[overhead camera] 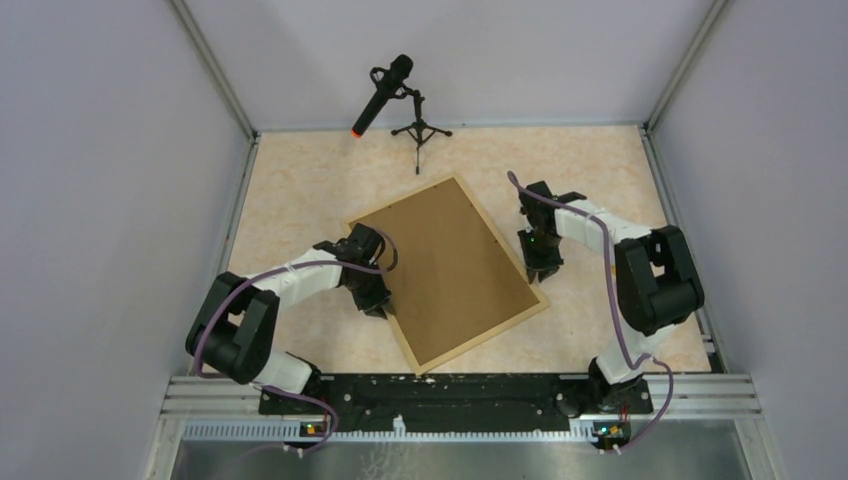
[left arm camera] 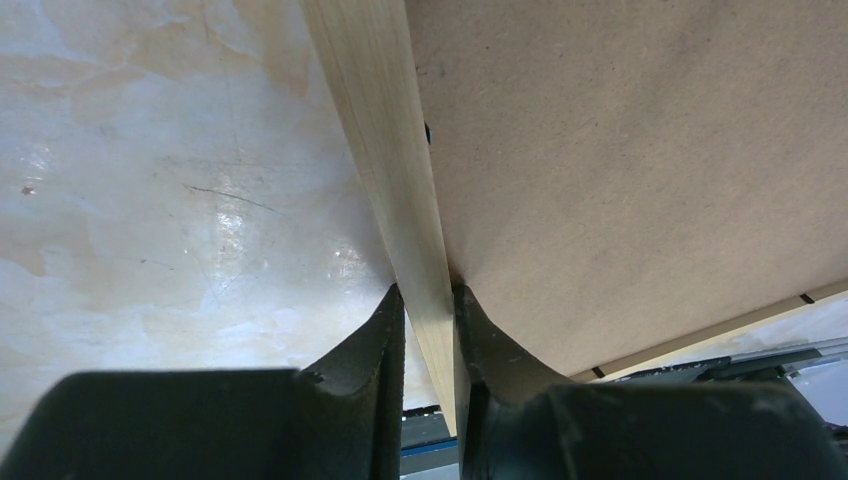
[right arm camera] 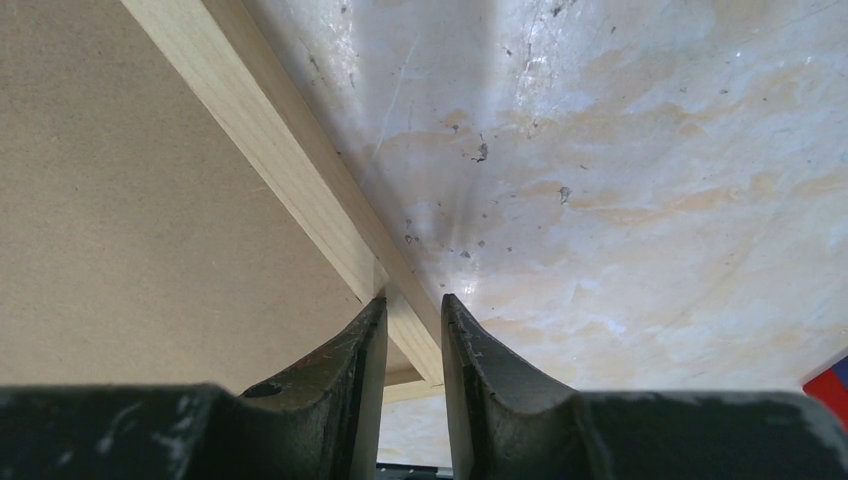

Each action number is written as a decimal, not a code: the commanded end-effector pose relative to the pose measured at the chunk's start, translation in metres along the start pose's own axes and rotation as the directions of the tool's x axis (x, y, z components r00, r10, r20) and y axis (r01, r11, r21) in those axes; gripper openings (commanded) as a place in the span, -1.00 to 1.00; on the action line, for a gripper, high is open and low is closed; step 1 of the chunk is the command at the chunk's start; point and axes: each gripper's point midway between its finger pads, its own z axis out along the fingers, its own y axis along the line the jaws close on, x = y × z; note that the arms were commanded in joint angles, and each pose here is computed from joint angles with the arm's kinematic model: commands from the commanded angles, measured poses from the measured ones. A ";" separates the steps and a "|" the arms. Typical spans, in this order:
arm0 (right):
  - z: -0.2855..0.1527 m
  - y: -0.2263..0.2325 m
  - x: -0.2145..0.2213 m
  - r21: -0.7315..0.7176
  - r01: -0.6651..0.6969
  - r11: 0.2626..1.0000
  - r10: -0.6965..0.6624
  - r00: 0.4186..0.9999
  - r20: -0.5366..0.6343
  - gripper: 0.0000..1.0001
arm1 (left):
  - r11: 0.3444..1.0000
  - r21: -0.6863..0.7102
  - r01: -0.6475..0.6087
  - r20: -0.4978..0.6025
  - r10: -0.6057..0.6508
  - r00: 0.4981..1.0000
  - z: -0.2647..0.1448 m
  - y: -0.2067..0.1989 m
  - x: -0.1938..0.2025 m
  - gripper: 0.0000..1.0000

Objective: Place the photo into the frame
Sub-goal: Install the photo frame at the center of the board.

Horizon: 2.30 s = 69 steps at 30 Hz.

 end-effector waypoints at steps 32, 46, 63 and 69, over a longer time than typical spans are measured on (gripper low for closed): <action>-0.023 0.002 -0.012 0.044 0.049 0.998 -0.051 0.997 0.059 -0.42 | 0.995 -0.101 0.004 0.015 -0.002 1.000 0.022 0.030 0.004 -1.00; 0.000 0.007 -0.016 0.046 0.081 0.996 -0.082 0.996 0.038 -0.52 | 0.995 -0.097 0.006 0.017 -0.004 1.000 0.021 0.030 0.003 -1.00; 0.013 0.008 -0.003 0.070 0.109 0.992 -0.110 0.994 0.009 -0.51 | 0.995 -0.099 0.007 0.013 -0.005 1.000 0.022 0.032 0.003 -1.00; 0.016 0.005 -0.007 0.090 0.105 0.990 -0.106 0.994 0.008 -0.52 | 0.995 -0.098 0.007 0.015 -0.006 1.000 0.022 0.032 0.003 -1.00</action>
